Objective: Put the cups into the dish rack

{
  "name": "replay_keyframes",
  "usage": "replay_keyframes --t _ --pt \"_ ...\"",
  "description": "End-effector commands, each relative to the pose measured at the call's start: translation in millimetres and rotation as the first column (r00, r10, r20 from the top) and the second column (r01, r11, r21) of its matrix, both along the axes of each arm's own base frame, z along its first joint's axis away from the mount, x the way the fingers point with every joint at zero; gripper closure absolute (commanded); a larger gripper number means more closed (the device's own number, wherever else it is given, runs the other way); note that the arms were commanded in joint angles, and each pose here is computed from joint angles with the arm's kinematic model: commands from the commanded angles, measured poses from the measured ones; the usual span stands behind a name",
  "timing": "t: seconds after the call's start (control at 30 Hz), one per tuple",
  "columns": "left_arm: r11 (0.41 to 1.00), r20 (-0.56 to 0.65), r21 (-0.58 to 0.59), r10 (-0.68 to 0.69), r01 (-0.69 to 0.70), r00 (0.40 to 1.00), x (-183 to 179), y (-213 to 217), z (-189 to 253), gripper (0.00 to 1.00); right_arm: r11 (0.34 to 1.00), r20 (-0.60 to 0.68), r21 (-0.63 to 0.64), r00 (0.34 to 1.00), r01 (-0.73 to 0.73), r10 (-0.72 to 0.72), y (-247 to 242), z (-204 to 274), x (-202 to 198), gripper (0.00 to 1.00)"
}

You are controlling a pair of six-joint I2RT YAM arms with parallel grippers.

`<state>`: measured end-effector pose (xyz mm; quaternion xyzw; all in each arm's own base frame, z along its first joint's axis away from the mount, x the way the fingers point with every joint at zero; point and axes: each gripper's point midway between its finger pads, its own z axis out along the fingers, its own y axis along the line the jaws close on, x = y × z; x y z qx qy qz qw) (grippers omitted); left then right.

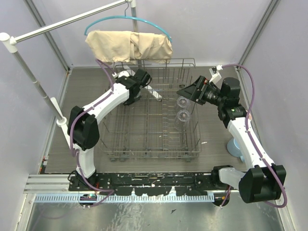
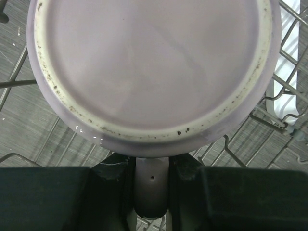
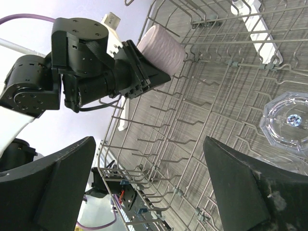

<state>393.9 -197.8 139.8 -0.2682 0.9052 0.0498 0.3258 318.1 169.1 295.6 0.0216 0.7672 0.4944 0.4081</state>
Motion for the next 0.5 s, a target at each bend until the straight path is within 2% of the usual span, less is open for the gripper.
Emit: replay_keyframes --t 0.0,0.47 --pt "0.999 0.088 0.0 0.04 -0.04 0.995 15 4 14 1.0 1.0 0.064 0.009 0.998 -0.018 0.018 1 11 3 0.0" --pt "0.999 0.065 0.009 0.047 -0.048 0.997 9 3 -11 1.0 0.999 0.045 0.018 0.999 -0.028 0.027 3 6 5 0.0"
